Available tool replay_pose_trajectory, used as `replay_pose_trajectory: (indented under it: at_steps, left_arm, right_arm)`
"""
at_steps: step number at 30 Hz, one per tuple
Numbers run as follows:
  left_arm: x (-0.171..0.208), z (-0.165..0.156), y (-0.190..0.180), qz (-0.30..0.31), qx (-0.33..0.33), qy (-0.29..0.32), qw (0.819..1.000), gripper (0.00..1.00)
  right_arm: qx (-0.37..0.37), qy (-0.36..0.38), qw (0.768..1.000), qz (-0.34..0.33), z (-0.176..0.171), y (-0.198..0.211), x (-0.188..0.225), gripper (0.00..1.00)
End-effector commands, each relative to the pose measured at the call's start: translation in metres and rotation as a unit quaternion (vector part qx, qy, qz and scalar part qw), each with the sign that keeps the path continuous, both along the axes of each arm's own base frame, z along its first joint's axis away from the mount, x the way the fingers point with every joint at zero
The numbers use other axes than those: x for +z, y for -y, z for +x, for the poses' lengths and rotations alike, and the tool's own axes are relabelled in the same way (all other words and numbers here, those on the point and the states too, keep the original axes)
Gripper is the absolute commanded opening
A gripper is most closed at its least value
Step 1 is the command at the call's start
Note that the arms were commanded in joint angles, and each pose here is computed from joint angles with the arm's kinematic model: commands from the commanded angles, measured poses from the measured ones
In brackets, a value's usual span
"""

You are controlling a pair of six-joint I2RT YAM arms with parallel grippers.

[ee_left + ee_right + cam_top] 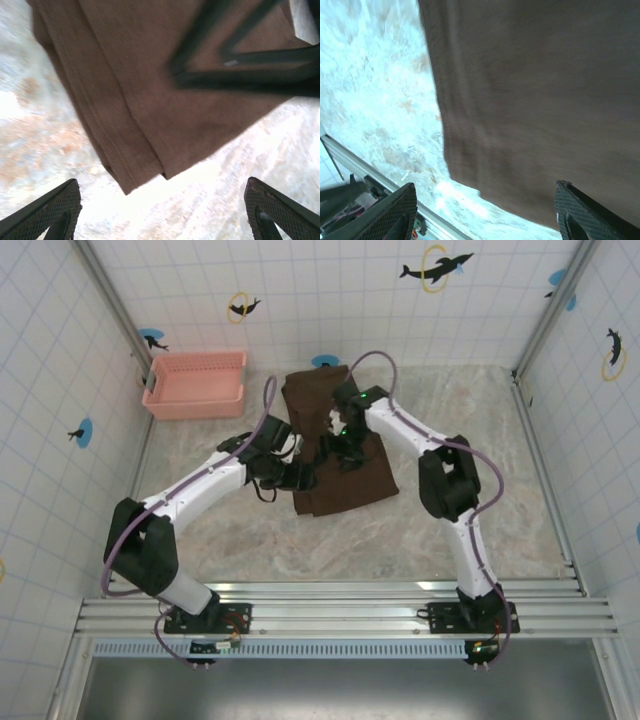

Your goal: Roll up the long pants

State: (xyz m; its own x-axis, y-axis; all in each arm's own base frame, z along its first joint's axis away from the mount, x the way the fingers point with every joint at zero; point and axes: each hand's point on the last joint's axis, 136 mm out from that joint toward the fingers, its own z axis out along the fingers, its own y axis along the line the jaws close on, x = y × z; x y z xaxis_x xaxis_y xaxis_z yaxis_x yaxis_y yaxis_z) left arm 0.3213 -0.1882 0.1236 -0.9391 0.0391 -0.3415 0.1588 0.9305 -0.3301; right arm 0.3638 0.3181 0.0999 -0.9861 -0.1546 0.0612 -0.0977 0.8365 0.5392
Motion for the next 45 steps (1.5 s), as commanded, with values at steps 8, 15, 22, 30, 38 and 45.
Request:
replay_pose_trajectory:
  at_steps: [8,15,22,30,38,45]
  left_arm:
    - [0.008,0.062,-0.028,0.070,0.029,0.077,0.994,0.84]
    - [0.026,0.079,-0.050,0.122,0.019,0.110,0.986,0.85]
    - [0.024,0.082,-0.058,0.138,0.015,0.103,0.985,0.86]
    - [0.016,0.075,-0.057,0.125,0.004,0.095,0.988,0.87]
    - [0.021,0.074,-0.060,0.114,-0.008,0.102,0.988,0.87]
    - [0.020,0.071,-0.069,0.102,0.001,0.101,0.990,0.87]
  right_arm:
    - [0.300,0.250,0.907,-0.160,-0.024,0.106,-0.002,0.75]
    - [0.454,0.369,0.788,-0.191,-0.056,0.089,-0.021,0.80]
    - [0.483,0.387,0.757,-0.209,-0.059,0.085,-0.034,0.79]
    - [0.505,0.391,0.735,-0.229,-0.045,0.081,-0.055,0.78]
    - [0.523,0.369,0.732,-0.234,-0.055,0.083,-0.075,0.77]
    - [0.511,0.364,0.736,-0.255,-0.062,0.096,-0.063,0.77]
